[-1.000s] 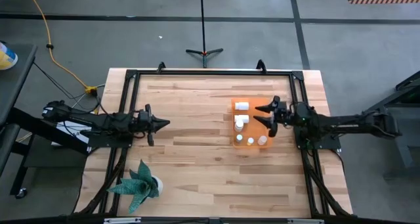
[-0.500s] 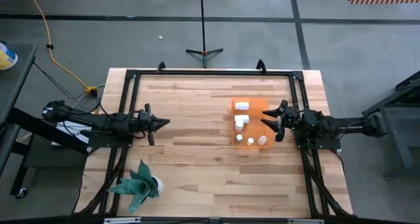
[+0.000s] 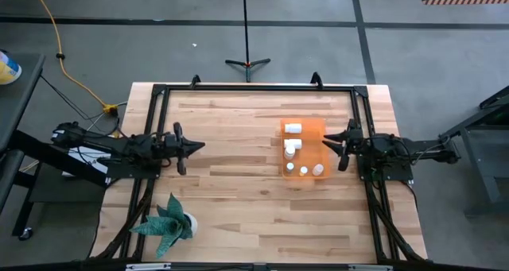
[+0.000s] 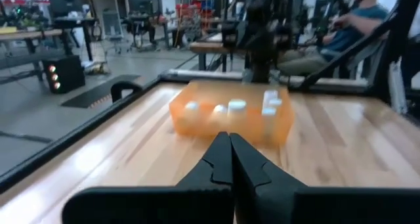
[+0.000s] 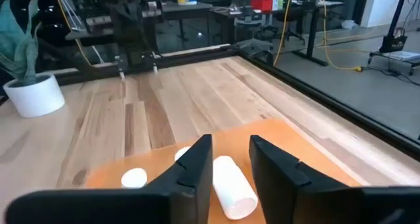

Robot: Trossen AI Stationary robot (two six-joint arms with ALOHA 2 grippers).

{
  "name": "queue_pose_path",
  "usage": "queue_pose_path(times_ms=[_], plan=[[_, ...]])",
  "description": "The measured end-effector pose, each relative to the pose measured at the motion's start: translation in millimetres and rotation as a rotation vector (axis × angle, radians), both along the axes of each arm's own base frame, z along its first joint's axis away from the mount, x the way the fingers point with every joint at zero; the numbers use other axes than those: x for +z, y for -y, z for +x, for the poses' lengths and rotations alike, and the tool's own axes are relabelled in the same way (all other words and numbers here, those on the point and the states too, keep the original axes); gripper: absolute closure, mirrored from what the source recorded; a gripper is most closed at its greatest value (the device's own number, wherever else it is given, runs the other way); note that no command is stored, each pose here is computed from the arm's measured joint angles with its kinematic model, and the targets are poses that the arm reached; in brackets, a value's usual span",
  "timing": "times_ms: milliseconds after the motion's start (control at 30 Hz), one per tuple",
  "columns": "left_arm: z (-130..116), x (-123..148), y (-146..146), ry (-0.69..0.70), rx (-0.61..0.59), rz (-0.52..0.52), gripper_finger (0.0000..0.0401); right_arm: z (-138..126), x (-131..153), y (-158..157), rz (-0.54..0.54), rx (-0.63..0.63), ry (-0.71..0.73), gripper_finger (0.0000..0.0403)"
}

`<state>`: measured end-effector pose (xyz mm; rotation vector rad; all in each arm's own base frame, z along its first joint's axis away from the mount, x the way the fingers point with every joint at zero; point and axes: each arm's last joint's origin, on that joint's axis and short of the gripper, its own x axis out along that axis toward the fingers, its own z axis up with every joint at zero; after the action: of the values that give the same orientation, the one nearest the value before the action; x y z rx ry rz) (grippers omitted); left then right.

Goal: Pick and place pill bottles into a basket
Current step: Return to Home Position

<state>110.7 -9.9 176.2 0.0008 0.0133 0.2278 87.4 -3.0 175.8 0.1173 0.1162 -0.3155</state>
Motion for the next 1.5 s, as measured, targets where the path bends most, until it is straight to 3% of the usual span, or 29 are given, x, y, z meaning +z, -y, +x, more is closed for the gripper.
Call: queue_pose_path(times_ms=[400, 600, 700, 1033, 1500], plan=[[-1, 14, 0, 0.052, -0.053, 0.030, 0.0378, 1, 8, 1, -0.093, -0.011, 0.054, 0.0398], [1, 14, -15, 0.053, -0.022, 0.044, 0.0378, 1, 14, 0, -0.090, 0.025, 0.117, 0.0392], [1, 14, -21, 0.056, -0.081, 0.022, 0.0378, 1, 16, -1, -0.065, 0.049, 0.136, 0.0399], [-1, 10, -23, 0.029, -0.163, -0.034, 0.0373, 1, 13, -1, 0.019, 0.050, 0.132, 0.0400], [-6, -9, -23, 0.000, -0.139, -0.047, 0.0372, 5, -2, -2, 0.025, 0.064, 0.075, 0.0401]])
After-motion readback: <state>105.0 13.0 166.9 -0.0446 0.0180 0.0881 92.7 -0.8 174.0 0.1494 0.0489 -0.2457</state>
